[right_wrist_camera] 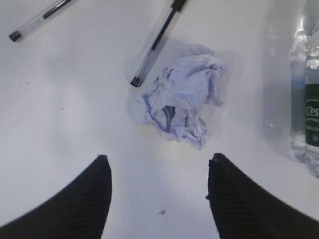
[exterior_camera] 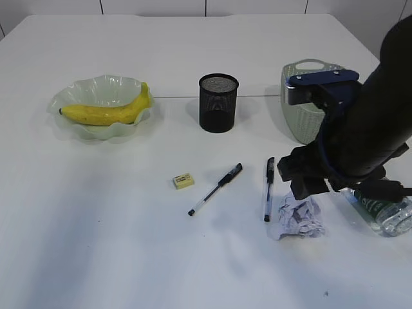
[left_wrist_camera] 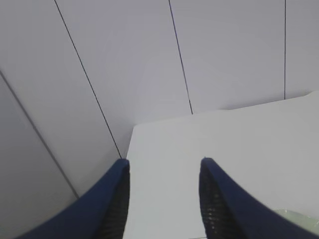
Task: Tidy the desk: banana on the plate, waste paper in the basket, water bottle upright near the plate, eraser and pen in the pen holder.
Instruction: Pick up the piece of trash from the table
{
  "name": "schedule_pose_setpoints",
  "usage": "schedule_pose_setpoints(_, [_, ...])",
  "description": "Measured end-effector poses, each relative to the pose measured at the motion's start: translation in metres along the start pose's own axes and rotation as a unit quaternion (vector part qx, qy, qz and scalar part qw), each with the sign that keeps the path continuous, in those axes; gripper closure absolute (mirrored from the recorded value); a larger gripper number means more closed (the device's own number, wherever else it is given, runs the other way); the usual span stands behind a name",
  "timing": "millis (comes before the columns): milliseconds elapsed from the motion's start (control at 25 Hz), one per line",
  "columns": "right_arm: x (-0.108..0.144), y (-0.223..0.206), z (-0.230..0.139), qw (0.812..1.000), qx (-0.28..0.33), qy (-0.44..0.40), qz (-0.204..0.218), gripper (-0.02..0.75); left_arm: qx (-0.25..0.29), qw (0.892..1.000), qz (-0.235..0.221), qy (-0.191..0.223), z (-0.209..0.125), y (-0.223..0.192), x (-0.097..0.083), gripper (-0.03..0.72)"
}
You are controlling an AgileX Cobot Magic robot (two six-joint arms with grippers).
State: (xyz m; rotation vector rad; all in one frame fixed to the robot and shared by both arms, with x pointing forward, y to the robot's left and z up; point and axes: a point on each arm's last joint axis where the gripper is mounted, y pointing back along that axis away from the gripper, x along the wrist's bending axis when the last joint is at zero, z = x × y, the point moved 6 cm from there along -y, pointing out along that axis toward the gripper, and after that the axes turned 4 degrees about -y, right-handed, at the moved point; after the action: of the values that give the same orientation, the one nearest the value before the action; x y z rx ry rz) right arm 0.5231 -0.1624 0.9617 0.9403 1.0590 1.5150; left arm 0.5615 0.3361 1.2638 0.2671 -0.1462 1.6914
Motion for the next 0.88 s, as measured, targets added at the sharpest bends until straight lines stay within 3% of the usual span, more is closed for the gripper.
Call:
schedule_pose_setpoints(240, [-0.005,-0.023,0.007,1.000,0.001,0.001,-0.029,0.274,-0.003,1.000,0.003,0.001,0.005,0.013,0.003,0.371])
schedule_pose_setpoints(480, [-0.002,-0.045,0.015,1.000,-0.010,-0.005,-0.027,0.274,-0.011,1.000,0.006,0.002,0.011,0.022,0.005,0.371])
schedule_pose_setpoints(880, [-0.008,-0.068,0.021,0.998,-0.010,0.022,-0.057,0.274,-0.001,1.000,0.006,0.003,0.010,0.030,0.006,0.371])
